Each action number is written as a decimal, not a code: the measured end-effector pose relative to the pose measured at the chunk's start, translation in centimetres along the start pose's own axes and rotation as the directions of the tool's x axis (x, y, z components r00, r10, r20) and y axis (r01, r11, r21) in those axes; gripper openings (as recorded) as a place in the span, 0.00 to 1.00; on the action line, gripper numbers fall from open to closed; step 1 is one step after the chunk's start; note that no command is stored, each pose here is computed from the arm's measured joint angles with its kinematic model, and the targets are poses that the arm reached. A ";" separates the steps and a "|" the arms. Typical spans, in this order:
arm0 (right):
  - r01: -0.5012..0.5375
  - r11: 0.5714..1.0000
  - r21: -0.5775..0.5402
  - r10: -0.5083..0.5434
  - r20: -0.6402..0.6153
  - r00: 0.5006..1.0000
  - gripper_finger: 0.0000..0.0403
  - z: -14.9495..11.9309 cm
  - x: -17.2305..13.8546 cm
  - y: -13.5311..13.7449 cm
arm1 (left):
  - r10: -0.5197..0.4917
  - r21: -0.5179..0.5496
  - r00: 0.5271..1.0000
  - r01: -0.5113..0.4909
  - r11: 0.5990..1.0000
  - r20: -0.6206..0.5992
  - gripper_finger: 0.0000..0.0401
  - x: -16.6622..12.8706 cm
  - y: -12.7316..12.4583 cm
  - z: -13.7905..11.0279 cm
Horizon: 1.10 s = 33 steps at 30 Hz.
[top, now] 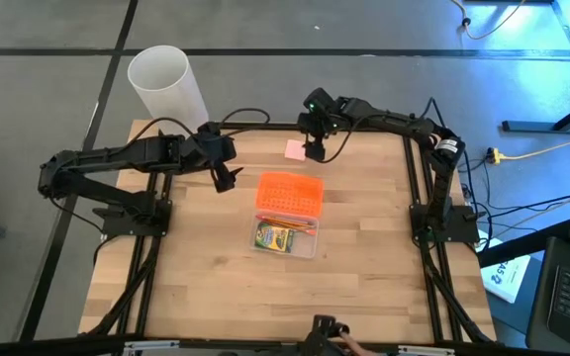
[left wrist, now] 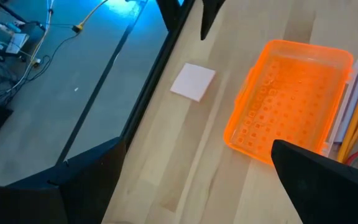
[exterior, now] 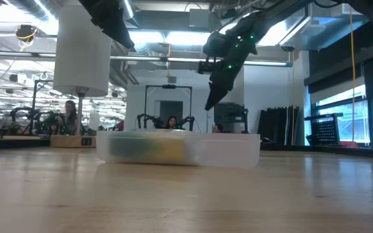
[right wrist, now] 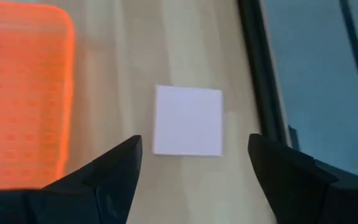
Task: Pack school essentials
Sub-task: Put the pink sticky notes into the orange supply box
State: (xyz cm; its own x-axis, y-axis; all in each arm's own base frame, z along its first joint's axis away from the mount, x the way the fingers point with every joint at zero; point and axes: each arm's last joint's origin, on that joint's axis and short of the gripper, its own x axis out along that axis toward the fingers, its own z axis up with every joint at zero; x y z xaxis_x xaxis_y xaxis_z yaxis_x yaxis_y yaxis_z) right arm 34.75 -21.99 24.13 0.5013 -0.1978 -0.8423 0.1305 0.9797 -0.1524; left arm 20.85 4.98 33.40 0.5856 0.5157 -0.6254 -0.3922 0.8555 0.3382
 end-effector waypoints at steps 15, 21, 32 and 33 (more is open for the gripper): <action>-0.110 0.994 0.017 0.109 0.037 0.993 0.77 -0.1 0.5 0.1 | 0.000 0.000 1.000 0.000 1.000 0.000 0.99 0.0 0.0 0.0; -0.127 0.989 0.081 0.126 0.018 0.992 0.96 -0.7 1.6 -0.5 | -0.001 0.000 1.000 0.001 1.000 0.001 0.99 0.0 0.0 0.0; -0.099 0.994 0.051 0.098 0.017 0.995 0.96 -0.7 2.0 -0.7 | -0.001 0.000 1.000 0.001 1.000 0.000 0.99 0.0 0.0 0.0; -0.097 0.994 0.049 0.096 0.017 0.995 0.97 -0.7 2.3 -0.7 | -0.001 0.000 1.000 0.001 1.000 0.001 0.99 0.0 0.0 0.0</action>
State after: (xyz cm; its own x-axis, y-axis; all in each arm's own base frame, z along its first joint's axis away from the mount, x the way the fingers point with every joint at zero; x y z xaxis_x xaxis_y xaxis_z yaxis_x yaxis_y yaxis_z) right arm 35.20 -23.14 21.91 0.5259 -0.1035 -0.8442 0.1234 0.9914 -0.0446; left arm 20.86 4.98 33.39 0.5864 0.5152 -0.6251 -0.3916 0.8558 0.3380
